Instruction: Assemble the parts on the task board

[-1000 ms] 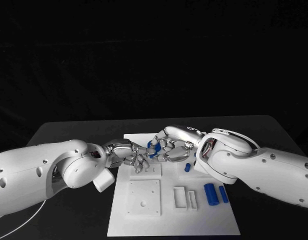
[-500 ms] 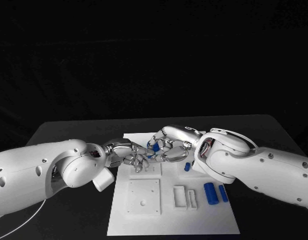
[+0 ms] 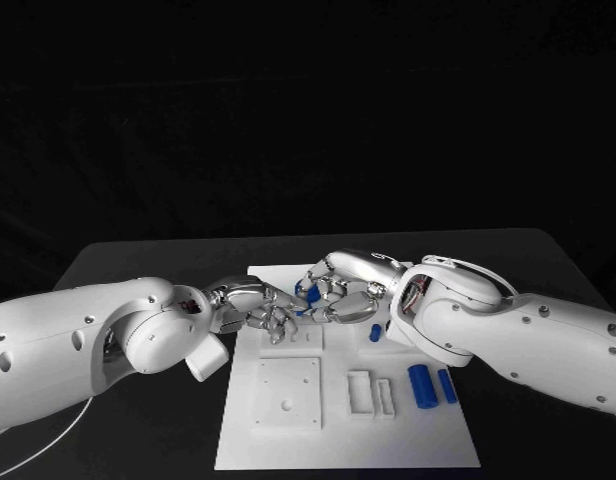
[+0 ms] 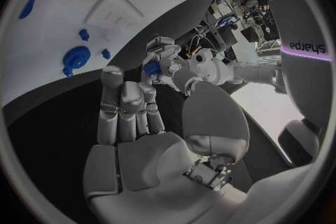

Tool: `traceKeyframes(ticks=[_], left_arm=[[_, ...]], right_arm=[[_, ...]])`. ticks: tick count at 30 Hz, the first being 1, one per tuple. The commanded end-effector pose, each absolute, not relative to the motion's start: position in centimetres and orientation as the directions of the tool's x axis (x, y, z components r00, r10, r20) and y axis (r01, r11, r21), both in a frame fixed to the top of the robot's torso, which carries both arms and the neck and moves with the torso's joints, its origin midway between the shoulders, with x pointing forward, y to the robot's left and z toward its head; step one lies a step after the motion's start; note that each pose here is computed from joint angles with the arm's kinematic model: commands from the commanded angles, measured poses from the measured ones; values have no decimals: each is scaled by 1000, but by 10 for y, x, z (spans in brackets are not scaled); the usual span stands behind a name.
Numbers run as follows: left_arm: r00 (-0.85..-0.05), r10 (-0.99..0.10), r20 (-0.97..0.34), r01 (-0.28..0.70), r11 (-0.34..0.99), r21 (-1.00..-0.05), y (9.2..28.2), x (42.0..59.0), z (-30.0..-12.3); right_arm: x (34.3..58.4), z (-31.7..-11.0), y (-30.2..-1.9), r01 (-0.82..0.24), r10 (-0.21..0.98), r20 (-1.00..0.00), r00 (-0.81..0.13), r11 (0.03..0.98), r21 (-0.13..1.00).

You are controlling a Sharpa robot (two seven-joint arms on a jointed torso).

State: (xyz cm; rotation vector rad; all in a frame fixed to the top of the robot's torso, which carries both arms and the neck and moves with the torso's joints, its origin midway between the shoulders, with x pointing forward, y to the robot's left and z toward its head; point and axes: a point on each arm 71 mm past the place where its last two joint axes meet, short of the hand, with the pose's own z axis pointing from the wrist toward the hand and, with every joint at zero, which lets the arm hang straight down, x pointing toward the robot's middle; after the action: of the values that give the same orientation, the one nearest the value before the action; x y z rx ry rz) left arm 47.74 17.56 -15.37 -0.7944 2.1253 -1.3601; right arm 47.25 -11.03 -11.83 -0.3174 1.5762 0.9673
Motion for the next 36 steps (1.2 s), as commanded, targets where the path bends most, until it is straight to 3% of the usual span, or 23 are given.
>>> traceKeyframes(ticks=[1, 20, 36], left_arm=[[-715, -694, -82, -197, 312, -929, 175, 477, -151], [-706, -701, -102, -178, 316, -932, 178, 478, -151], [-682, -725, -100, -175, 293, -940, 184, 480, -149]], right_arm=[[473, -121, -113, -673, 288, -920, -266, 628, 391], [475, -120, -120, -654, 322, -907, -273, 630, 420], [489, -123, -165, -541, 420, -855, -303, 663, 517]])
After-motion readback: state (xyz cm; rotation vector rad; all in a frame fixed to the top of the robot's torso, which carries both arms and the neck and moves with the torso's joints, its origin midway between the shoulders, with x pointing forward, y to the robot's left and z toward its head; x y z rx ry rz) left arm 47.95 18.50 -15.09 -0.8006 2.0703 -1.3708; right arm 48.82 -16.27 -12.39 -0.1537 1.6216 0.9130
